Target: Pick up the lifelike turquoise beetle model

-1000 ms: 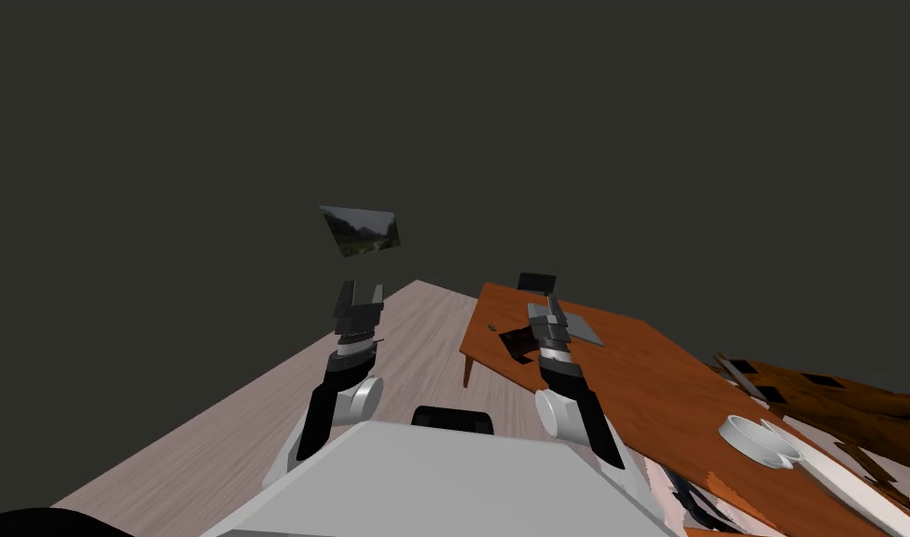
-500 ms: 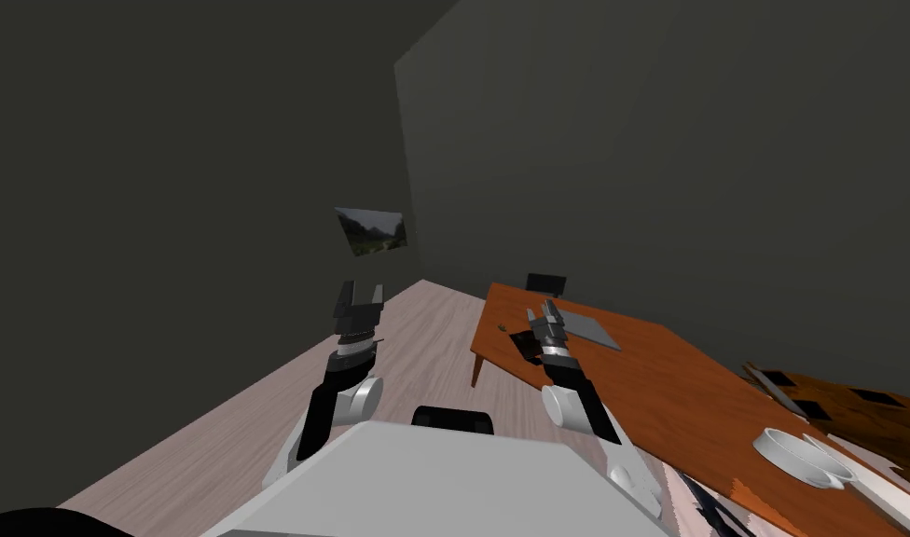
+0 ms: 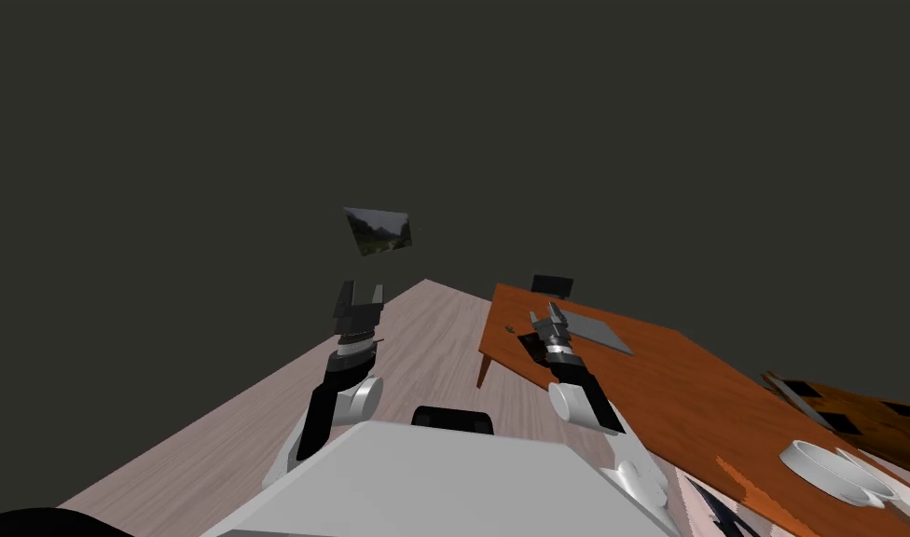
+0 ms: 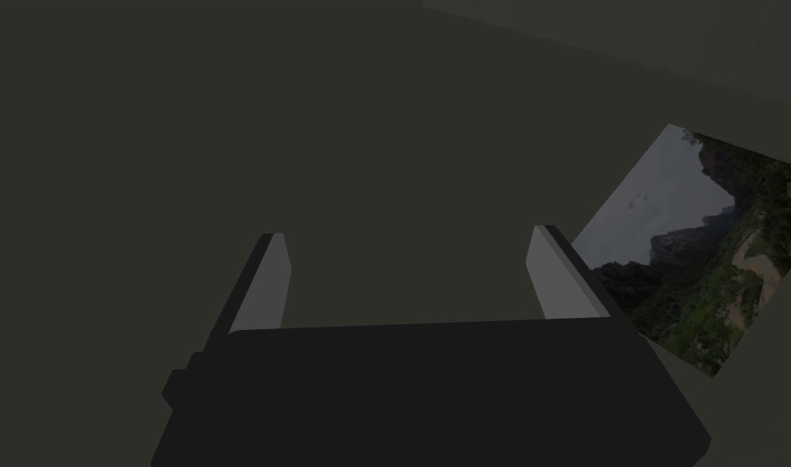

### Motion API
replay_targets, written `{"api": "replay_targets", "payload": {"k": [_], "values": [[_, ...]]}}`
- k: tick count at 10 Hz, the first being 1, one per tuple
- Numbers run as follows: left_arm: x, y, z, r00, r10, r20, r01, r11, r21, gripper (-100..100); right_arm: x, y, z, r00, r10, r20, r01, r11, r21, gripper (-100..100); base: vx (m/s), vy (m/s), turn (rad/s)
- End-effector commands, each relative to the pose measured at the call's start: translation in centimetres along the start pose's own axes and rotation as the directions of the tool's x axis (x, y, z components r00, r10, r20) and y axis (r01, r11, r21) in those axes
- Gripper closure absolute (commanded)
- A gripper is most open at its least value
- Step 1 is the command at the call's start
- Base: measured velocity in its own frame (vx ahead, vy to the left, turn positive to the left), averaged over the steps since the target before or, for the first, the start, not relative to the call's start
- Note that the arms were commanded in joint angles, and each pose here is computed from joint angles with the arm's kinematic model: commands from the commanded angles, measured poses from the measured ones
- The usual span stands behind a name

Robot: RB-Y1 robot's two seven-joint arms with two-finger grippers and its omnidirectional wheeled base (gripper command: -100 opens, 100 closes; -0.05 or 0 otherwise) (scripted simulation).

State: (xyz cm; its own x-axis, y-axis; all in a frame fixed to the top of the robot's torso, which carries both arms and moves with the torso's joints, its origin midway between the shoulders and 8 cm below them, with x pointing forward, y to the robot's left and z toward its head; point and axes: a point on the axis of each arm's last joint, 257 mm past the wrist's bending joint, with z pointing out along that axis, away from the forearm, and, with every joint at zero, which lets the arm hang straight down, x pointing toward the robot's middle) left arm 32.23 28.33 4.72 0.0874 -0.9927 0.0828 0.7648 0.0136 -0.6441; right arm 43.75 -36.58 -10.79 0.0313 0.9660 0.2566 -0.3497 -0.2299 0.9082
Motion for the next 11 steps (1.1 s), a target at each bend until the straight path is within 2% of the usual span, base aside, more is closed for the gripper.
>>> {"api": "replay_targets", "payload": {"k": [1,2,4,7,8,9,10,11], "values": [[0.0,0.0,0.0,1.0,0.0,0.0,0.0,1.0,0.0,0,-2.0,-1.1,0.5,0.998,0.05,0.033,-0.051,0.998,0.031,-100,-0.009,0.087,0.048],[0.0,0.0,0.0,1.0,0.0,0.0,0.0,1.0,0.0,0,-2.3,-1.5,0.4,0.998,0.049,0.039,-0.05,0.998,0.039,-100,-0.007,0.077,0.032],[0.0,0.0,0.0,1.0,0.0,0.0,0.0,1.0,0.0,0,-6.0,-2.5,1.3,0.987,0.123,0.105,-0.13,0.989,0.071,-100,0.007,0.129,0.093],[0.0,0.0,0.0,1.0,0.0,0.0,0.0,1.0,0.0,0,-9.1,-4.4,1.1,0.967,0.187,0.175,-0.207,0.973,0.101,-100,0.003,0.09,0.034],[0.0,0.0,0.0,1.0,0.0,0.0,0.0,1.0,0.0,0,-11.0,-4.5,1.5,0.951,0.224,0.213,-0.249,0.964,0.099,-100,0.001,0.084,0.073],[0.0,0.0,0.0,1.0,0.0,0.0,0.0,1.0,0.0,0,-11.5,-5.2,1.1,0.944,0.236,0.23,-0.266,0.958,0.106,-100,0.004,0.067,0.028],[0.0,0.0,0.0,1.0,0.0,0.0,0.0,1.0,0.0,0,-13.3,-5.2,1.5,0.922,0.279,0.268,-0.313,0.945,0.096,-100,0.007,0.073,0.065],[0.0,0.0,0.0,1.0,0.0,0.0,0.0,1.0,0.0,0,-14.0,-6.0,1.0,0.914,0.286,0.286,-0.326,0.94,0.103,-100,0.011,0.07,0.033]]}}
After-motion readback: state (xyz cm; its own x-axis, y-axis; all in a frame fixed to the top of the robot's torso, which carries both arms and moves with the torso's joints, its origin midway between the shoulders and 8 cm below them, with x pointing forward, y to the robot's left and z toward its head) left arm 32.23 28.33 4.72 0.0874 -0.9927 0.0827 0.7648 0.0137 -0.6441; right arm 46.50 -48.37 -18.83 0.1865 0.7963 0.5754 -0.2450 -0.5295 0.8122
